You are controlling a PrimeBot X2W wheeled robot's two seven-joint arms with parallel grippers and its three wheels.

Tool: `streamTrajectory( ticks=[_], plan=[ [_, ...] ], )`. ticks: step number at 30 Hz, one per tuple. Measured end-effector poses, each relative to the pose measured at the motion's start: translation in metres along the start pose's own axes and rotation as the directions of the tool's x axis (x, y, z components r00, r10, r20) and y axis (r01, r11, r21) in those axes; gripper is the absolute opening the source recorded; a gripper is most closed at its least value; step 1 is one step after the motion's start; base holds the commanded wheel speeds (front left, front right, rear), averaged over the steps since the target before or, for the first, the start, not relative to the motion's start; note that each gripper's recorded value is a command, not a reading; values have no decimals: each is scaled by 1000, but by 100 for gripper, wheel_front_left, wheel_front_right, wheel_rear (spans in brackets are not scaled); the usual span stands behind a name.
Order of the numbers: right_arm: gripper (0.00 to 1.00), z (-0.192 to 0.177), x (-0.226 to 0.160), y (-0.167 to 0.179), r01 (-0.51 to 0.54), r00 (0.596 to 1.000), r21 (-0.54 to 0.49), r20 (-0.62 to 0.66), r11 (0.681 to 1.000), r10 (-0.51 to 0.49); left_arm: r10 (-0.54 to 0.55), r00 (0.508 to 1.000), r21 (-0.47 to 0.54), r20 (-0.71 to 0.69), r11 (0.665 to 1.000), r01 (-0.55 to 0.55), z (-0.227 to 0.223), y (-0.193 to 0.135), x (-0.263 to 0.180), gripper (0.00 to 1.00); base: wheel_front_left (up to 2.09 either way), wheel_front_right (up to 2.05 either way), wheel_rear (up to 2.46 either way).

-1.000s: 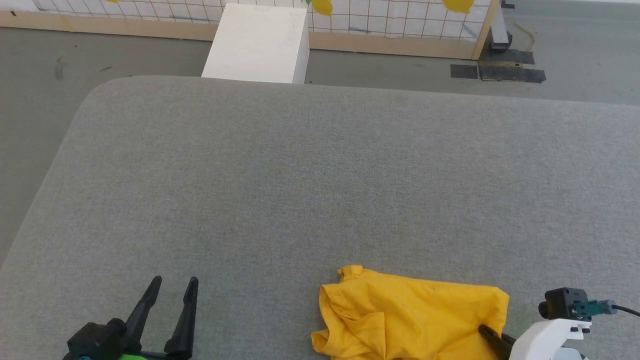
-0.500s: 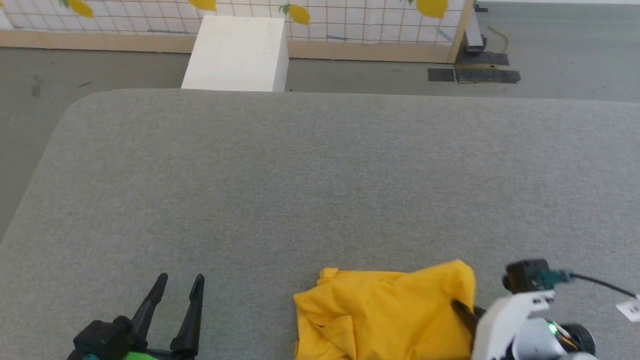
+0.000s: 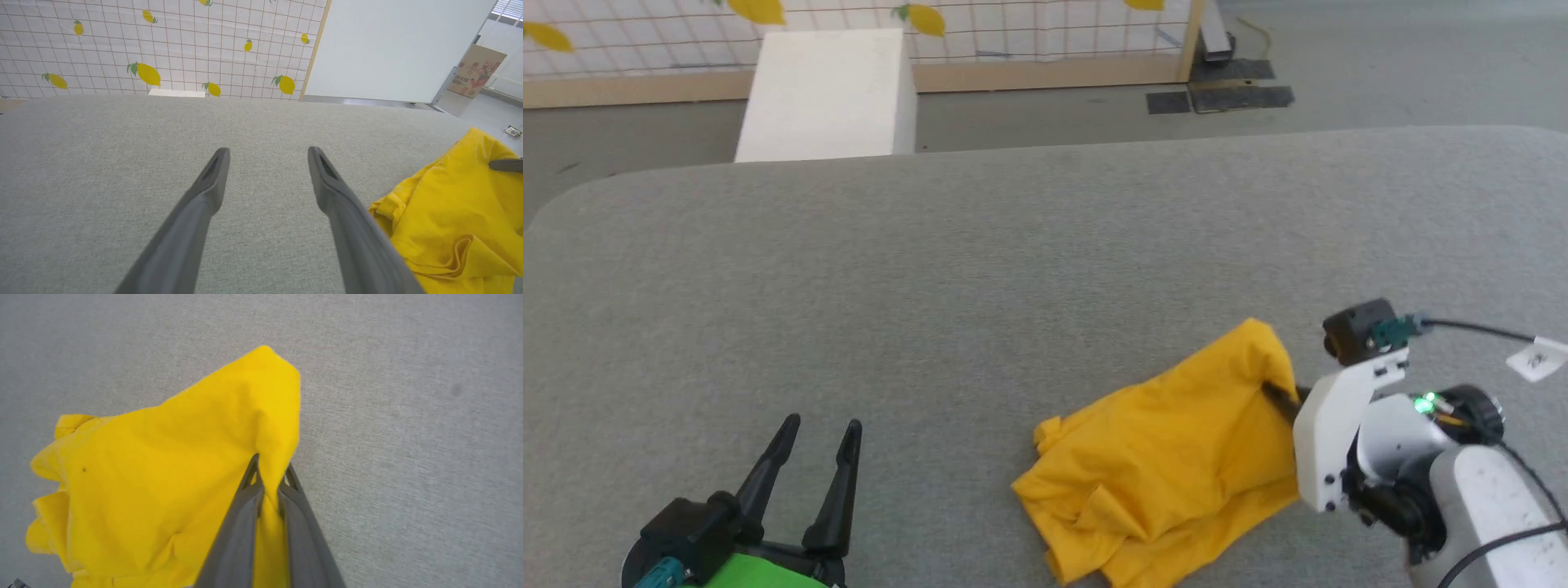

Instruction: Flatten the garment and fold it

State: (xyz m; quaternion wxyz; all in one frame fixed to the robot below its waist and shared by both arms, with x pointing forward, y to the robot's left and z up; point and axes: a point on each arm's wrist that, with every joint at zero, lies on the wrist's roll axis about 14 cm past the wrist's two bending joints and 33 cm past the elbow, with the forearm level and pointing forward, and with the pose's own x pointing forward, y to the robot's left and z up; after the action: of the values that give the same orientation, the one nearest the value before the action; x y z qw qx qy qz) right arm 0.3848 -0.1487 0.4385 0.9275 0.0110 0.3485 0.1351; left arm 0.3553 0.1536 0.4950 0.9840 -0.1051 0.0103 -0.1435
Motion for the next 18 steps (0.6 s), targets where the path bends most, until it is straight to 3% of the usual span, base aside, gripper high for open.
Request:
streamTrajectory(
  ticks=[9,18],
  plan=[
    [0,37,-15,-53,135,989,-46,65,990,-132,-126,992,14,-4,992,126,2,-26,29,100,0,0,0],
    [0,61,-27,-108,294,954,-84,87,952,-286,-235,972,21,-10,972,235,-1,-47,57,100,0,0,0]
  ],
)
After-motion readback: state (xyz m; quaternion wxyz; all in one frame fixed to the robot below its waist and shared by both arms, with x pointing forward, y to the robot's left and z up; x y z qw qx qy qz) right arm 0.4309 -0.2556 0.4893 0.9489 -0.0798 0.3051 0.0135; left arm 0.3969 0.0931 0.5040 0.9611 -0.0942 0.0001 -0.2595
